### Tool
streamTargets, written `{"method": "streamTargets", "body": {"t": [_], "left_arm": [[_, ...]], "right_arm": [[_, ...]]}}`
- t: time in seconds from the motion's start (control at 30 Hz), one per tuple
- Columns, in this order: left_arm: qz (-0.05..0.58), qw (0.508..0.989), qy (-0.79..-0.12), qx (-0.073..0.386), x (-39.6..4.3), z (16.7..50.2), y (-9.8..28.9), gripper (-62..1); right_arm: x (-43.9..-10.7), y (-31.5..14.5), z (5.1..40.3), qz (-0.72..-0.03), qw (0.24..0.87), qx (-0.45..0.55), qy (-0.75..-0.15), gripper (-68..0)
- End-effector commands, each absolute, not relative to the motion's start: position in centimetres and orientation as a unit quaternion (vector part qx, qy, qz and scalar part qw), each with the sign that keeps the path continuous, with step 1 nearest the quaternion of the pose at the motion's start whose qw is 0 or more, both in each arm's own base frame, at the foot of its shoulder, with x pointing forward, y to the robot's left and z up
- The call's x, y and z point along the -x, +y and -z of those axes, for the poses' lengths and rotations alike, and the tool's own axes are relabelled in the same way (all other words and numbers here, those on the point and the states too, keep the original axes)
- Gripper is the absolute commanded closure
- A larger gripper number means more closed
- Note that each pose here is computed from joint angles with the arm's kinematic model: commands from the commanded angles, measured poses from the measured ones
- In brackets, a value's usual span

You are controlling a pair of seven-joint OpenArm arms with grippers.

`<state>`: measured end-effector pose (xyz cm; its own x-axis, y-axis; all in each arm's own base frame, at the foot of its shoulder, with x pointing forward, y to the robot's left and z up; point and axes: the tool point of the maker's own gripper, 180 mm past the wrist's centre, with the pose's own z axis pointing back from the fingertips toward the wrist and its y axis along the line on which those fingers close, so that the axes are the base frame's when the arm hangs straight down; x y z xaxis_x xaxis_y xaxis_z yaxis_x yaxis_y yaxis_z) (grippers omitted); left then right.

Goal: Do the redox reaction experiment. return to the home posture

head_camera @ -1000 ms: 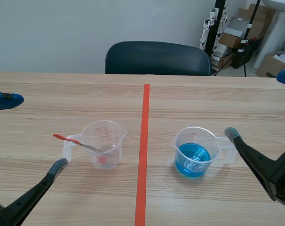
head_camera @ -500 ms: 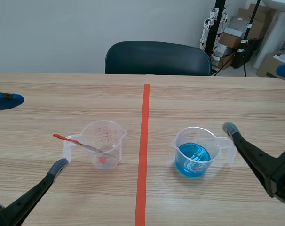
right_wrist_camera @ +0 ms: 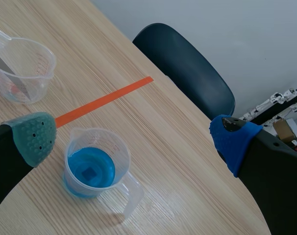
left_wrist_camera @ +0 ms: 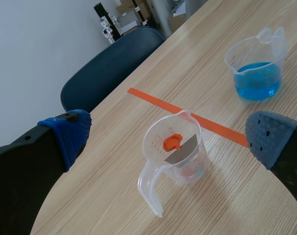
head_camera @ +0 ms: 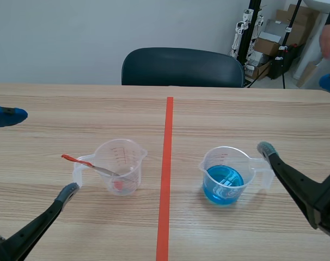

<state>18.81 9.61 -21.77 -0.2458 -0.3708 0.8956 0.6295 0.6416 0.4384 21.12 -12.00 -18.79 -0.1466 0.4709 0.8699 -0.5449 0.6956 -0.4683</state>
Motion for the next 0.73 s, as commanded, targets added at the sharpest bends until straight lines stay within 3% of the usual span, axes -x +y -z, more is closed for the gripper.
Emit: {"method": "streamTargets", "body": {"t": [0.0,0.7], "left_arm": [[0.409,0.597,-0.683,0.098,-18.92,21.07,9.47,-62.3],[0.408,0.597,-0.684,0.098,-18.93,21.07,9.47,-62.3]], "right_arm": [[-21.11,-11.60,18.07,-0.390,0.642,-0.034,-0.659,-67.9],[-21.06,-11.54,18.14,-0.391,0.643,-0.036,-0.658,-67.9]]}}
